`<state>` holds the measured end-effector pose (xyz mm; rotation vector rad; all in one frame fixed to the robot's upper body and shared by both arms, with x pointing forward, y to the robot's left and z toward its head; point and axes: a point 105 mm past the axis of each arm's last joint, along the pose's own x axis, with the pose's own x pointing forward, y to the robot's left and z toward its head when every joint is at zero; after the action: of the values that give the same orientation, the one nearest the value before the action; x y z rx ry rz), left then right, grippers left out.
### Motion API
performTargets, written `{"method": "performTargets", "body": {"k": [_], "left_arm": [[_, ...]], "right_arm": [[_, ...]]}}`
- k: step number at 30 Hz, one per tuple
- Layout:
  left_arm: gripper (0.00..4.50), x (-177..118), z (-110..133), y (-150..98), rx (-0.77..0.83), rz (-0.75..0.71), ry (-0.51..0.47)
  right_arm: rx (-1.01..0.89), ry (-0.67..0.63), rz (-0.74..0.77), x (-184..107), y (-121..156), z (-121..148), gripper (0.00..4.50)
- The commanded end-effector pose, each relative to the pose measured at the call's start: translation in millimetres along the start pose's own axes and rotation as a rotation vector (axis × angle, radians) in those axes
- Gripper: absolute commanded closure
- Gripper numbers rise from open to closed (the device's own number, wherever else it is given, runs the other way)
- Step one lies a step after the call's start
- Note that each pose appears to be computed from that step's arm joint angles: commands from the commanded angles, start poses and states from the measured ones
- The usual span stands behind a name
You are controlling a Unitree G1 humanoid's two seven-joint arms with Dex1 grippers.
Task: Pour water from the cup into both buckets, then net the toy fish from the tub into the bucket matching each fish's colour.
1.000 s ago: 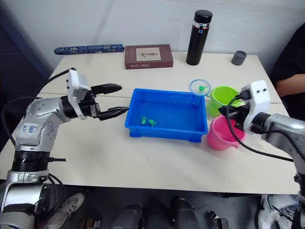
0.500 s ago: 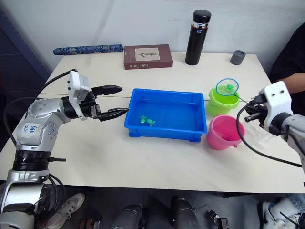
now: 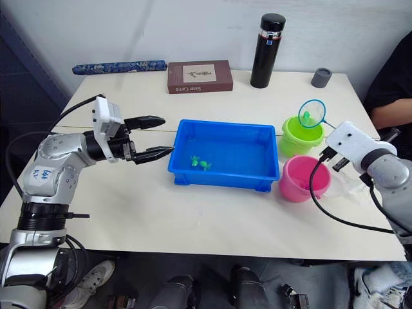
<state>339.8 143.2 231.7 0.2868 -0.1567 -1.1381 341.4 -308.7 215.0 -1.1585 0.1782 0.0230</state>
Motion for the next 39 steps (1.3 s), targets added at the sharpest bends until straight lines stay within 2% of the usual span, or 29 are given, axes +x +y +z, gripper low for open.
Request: {"method": "performTargets", "body": {"k": [1,6,11,16,18,21,25,28,33,39], "left_arm": [[0.03,0,11,0,0.046,-0.003,-0.018],[0.03,-2,10,0,0.044,0.002,-0.015],[0.03,-3,10,-1,0.043,0.006,-0.014],[0.03,-5,10,-1,0.040,0.012,-0.010],[0.03,-10,10,0,0.034,0.023,-0.005],[0.03,-23,6,4,0.027,0.059,0.022],[0.03,-51,-10,10,-0.033,0.158,0.124],[0.03,-66,-16,8,-0.077,0.204,0.162],[0.03,-78,-24,-4,-0.128,0.262,0.189],[0.03,-80,-24,-18,-0.163,0.298,0.178]], "right_arm": [[-0.182,-0.019,-0.092,-1,-19,9,4.50],[-0.379,0.000,-0.145,0,-23,7,4.50],[-0.483,-0.001,-0.167,2,-25,8,4.50],[-0.379,-0.081,-0.164,-1,-28,22,4.50],[-0.225,-0.141,-0.152,-4,-34,35,4.50],[-0.064,-0.240,-0.021,-6,-28,55,4.50],[0.167,-0.382,0.331,-9,3,94,4.50],[0.251,-0.389,0.487,-6,16,111,4.50],[0.218,-0.336,0.607,12,34,128,4.50],[0.087,-0.271,0.681,24,52,133,4.50]]}}
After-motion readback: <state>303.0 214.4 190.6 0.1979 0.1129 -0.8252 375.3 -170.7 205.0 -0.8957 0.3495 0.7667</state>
